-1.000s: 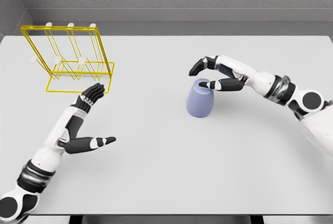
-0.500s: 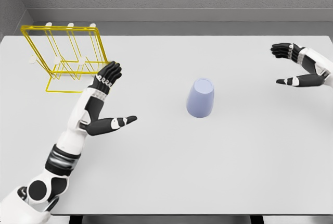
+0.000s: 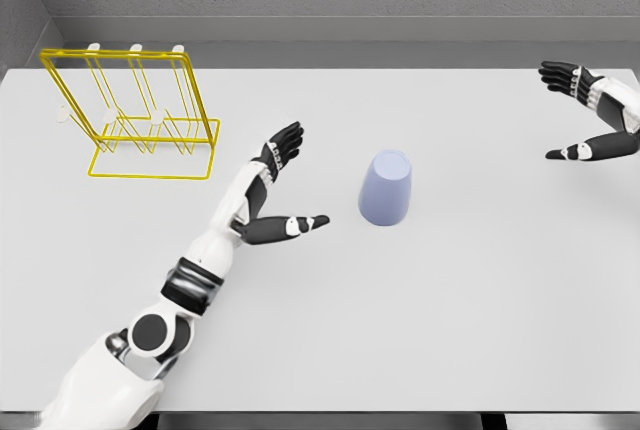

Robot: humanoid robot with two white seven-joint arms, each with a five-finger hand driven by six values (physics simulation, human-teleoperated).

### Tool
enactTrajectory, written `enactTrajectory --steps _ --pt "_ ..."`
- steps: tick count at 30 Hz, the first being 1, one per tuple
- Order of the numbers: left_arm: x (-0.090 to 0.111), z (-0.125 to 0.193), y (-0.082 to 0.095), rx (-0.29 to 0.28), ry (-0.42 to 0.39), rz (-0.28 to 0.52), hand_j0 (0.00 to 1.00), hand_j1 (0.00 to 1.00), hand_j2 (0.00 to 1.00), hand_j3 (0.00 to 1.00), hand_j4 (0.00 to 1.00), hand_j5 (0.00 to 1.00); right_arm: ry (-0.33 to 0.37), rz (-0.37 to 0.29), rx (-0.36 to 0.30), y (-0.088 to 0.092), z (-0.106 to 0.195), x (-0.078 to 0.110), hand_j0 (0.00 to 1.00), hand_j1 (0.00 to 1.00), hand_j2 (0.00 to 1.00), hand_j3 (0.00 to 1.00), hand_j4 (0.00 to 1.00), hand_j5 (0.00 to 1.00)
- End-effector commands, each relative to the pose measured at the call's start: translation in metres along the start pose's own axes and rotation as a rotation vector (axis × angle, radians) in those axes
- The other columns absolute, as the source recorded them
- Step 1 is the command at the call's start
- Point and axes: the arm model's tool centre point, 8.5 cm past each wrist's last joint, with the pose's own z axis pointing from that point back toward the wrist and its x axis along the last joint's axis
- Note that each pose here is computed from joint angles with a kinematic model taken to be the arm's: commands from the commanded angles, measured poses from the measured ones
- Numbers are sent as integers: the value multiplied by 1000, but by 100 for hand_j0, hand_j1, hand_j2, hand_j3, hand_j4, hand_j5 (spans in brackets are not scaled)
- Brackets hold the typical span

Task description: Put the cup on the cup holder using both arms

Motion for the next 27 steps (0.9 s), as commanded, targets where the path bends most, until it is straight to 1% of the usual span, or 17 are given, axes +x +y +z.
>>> enactTrajectory --steps 1,2,4,5,7,9,10,11,12,14,18,19,21,22,23,25,27 --pt "-10 -5 -15 -5 27 -3 100 100 100 100 100 100 2 -15 -6 2 -2 -3 100 100 100 100 100 100" --pt "-12 -6 -16 -3 32 -6 100 100 100 100 100 100 0 -18 -6 4 -3 -4 100 100 100 100 100 100" --pt "-21 -6 -19 0 52 -14 100 100 100 100 100 100 9 -24 35 16 -9 -8 100 100 100 100 100 100" --pt "-21 -8 -18 2 53 -18 100 100 100 100 100 100 26 -25 50 20 -8 -12 100 100 100 100 100 100" --pt "-25 -11 -22 6 59 -4 100 100 100 100 100 100 30 -23 52 20 -8 -13 100 100 100 100 100 100" --pt "-28 -12 -22 4 68 -7 100 100 100 100 100 100 17 -10 49 15 -13 -6 100 100 100 100 100 100" --pt "-29 -14 -25 -1 67 -7 100 100 100 100 100 100 26 -9 58 17 -14 -8 100 100 100 100 100 100" --pt "-28 -16 -27 -5 65 -4 100 100 100 100 100 100 25 -14 72 23 -23 -10 100 100 100 100 100 100" --pt "-28 -16 -27 -5 65 -4 100 100 100 100 100 100 34 -15 72 23 -22 -12 100 100 100 100 100 100" --pt "-28 -17 -31 -11 64 2 100 100 100 100 100 100 72 10 106 28 -20 -19 100 100 100 100 100 100" --pt "-27 -20 -38 -26 73 -8 100 100 100 100 100 100 80 14 102 26 -20 -20 100 100 100 100 100 100" --pt "-27 -20 -39 -25 74 -7 100 100 100 100 100 100 91 12 96 25 -18 -24 100 100 100 100 100 100" --pt "-27 -21 -41 -26 77 -7 100 100 100 100 100 100 117 13 105 26 -15 -29 100 100 100 100 100 100" --pt "-28 -22 -41 -27 88 -9 100 100 100 100 100 100 116 12 106 27 -16 -29 100 100 100 100 100 100" --pt "-27 -24 -41 -31 88 -15 100 100 100 100 100 100 88 10 111 29 -30 -23 100 100 100 100 100 100" --pt "-26 -30 -44 -34 84 -13 100 100 100 100 100 100 89 10 108 29 -30 -23 100 100 100 100 100 100" --pt "-30 -36 -48 -31 92 -2 100 100 100 100 100 100 126 10 107 27 -24 -32 100 100 100 100 100 100"
